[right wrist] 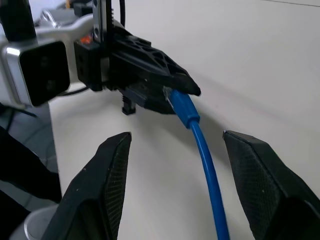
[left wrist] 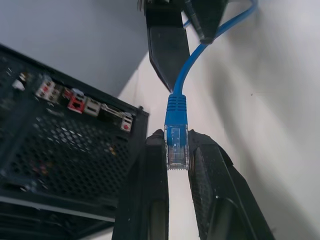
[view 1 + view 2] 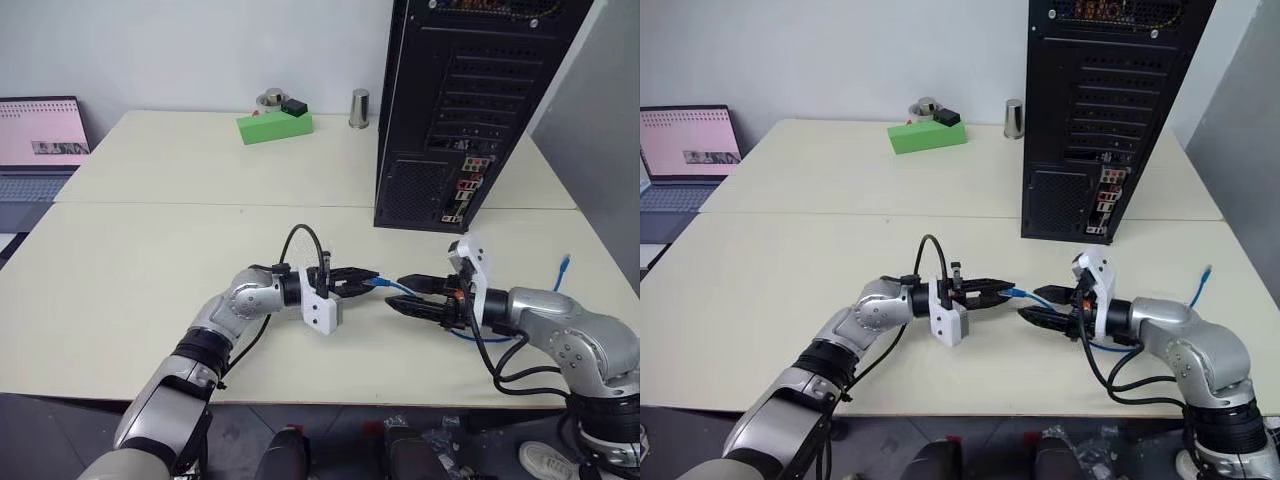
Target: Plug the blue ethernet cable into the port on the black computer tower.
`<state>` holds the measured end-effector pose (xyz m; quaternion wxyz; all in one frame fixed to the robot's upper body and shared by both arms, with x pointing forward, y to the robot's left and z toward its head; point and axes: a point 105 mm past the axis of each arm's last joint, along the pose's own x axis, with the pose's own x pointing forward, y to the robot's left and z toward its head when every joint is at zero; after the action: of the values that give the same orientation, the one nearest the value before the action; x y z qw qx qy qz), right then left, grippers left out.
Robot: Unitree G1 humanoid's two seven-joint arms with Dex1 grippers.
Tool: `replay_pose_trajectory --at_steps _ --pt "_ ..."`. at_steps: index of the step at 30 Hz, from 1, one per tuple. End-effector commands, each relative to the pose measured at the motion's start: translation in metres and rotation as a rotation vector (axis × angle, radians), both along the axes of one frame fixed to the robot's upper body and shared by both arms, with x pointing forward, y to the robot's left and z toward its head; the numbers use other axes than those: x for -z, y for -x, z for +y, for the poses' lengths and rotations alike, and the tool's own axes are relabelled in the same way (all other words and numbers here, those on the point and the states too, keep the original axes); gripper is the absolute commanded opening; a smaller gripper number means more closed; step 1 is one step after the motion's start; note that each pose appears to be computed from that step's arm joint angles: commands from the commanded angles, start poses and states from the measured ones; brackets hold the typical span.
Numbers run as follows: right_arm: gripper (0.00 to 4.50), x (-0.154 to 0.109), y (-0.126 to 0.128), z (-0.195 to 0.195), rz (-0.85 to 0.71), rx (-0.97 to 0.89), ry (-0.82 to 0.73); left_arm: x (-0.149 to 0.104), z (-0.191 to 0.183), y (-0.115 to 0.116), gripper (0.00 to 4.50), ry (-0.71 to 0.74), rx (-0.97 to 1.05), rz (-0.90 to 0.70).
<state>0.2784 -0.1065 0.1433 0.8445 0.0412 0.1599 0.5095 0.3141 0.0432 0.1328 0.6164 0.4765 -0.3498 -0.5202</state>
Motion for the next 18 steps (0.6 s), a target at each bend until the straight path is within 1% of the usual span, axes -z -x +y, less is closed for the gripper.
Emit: replay_pose_trajectory --at_steps 1,10,13,18 --pt "3.09 -0.0165 -0.0004 0.0053 -0.042 -0.006 -0.042 -0.016 0.0001 0.0019 0.27 0.043 0.029 -0.101" --pt "3.09 -0.0223 -0.0064 0.0123 -0.031 -0.003 -0.102 -0.0157 -0.0022 0.0013 0.27 0.038 0.04 -0.124" --pt "2.55 -0.0226 -0.0086 0.0113 -0.028 0.003 -0.108 -0.0153 -0.0021 0.0013 0.27 0.038 0.04 -0.127" --pt "1.4 -0.0222 -0.009 0.01 -0.021 0.003 -0.108 -0.0162 -0.0015 0.0017 0.27 0.047 0.039 -0.132"
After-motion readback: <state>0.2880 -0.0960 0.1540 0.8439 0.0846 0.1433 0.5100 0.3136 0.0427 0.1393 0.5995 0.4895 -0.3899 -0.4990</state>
